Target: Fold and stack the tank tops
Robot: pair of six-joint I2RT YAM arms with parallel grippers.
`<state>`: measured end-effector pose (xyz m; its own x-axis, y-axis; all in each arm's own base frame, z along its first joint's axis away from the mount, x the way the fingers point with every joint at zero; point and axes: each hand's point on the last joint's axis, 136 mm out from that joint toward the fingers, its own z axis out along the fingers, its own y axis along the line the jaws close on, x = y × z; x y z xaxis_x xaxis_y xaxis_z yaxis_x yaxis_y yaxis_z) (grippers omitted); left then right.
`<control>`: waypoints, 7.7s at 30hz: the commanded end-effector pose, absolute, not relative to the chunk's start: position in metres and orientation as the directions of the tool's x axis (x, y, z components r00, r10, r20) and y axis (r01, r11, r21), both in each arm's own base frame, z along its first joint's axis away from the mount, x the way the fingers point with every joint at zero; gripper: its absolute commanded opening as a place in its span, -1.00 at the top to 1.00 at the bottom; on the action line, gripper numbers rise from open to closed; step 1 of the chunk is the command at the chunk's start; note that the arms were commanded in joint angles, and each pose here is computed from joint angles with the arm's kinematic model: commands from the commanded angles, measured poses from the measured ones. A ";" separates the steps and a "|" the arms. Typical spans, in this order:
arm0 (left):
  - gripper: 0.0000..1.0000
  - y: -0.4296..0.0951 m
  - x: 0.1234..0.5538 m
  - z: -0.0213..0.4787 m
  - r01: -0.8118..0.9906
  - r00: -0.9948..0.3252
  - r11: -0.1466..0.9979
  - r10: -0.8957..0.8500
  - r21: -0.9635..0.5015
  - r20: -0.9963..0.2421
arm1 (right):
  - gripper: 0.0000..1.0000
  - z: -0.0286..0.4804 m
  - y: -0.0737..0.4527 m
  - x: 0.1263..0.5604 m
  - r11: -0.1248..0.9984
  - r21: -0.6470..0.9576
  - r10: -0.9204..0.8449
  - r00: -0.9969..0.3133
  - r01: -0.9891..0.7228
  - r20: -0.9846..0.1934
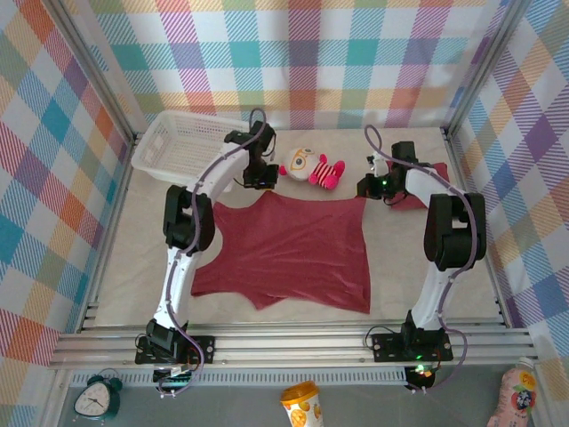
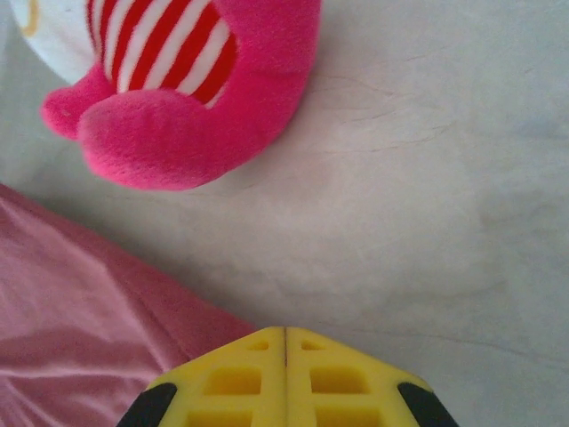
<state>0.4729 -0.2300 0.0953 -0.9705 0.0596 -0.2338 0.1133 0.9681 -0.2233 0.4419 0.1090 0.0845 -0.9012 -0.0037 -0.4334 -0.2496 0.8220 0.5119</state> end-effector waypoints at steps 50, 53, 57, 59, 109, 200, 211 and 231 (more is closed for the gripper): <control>0.22 -0.217 0.338 0.100 0.292 -0.956 0.927 0.288 -0.234 -0.051 | 0.31 0.104 0.118 0.311 0.761 0.648 0.183 -0.952 -0.020 -0.245; 0.16 -0.231 0.354 0.106 0.278 -0.961 0.922 0.265 -0.269 -0.085 | 0.30 0.107 0.139 0.319 0.727 0.685 0.196 -0.946 -0.035 -0.257; 0.14 -0.235 0.373 0.089 0.269 -0.963 0.932 0.257 -0.242 -0.082 | 0.27 0.086 0.156 0.320 0.735 0.678 0.198 -0.955 -0.006 -0.222; 0.16 -0.239 0.375 0.074 0.260 -0.965 0.931 0.253 -0.257 -0.062 | 0.27 0.067 0.153 0.318 0.753 0.656 0.209 -0.963 0.047 -0.172; 0.02 -0.148 0.390 0.068 -0.363 -0.914 0.929 -0.339 0.074 -0.225 | 0.07 0.031 0.077 0.348 0.930 0.363 0.030 -0.979 -0.046 -0.201; 0.62 -0.119 0.281 0.024 -0.095 -0.994 0.971 -0.079 0.219 -0.082 | 0.12 0.008 0.061 0.331 0.932 0.359 0.096 -0.991 0.058 -0.088; 0.51 -0.084 0.298 0.030 -0.073 -0.996 0.945 -0.051 0.320 -0.077 | 0.12 0.002 0.055 0.328 0.933 0.350 0.109 -0.992 0.077 -0.071; 0.30 -0.050 0.296 0.020 -0.084 -0.996 0.888 -0.070 0.453 -0.047 | 0.12 0.030 0.068 0.338 0.900 0.432 0.122 -0.982 0.049 -0.143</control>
